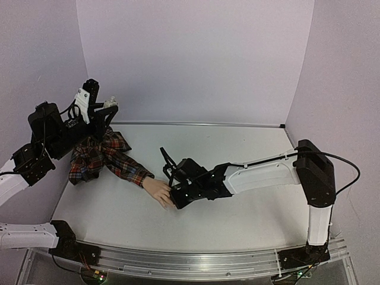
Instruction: Paint the nails
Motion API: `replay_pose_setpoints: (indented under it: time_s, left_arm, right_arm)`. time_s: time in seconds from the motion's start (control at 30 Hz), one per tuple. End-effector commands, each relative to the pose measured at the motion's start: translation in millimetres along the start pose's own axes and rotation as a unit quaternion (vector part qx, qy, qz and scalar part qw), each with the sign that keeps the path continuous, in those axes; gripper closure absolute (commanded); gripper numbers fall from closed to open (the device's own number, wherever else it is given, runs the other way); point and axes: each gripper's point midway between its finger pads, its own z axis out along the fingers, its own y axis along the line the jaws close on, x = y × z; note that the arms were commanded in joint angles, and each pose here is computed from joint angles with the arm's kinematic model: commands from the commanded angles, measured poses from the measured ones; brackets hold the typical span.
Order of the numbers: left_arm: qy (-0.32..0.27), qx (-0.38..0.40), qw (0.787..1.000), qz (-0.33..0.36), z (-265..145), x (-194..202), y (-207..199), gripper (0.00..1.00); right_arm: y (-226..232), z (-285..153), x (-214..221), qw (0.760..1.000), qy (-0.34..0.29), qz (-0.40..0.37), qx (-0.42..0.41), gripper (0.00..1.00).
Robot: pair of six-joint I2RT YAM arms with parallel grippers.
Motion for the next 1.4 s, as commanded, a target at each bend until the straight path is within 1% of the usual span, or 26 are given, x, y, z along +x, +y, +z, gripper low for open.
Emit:
replay_pose_setpoints:
  time_s: [0.0,0.37,0.9,1.37]
  left_arm:
    - [-0.023,-0.004,1.000,-0.001,-5.2,-15.1,4.2,1.00]
    - [-0.022,-0.004,1.000,-0.001,-4.6,-14.6,3.8,1.00]
    - [-0.021,-0.003,1.000,0.000,-5.6,-14.1,3.8,1.00]
    - [-0.021,-0.001,1.000,-0.001,-5.6,-15.2,3.2,1.00]
  right_arm:
    - [-6.2,2.5,-5.1,1.000,-0.010,0.009,0.015,1.00]
    - [-10.5,0.8,-4.3,1.000,-0.010,0.005,0.023,1.00]
    - [-1.8,3.0,-1.2,1.000,-0.001,0.008,0.000,1.00]
    - [-6.8,5.4,3.8,1.000,0.003,0.013,0.010,1.00]
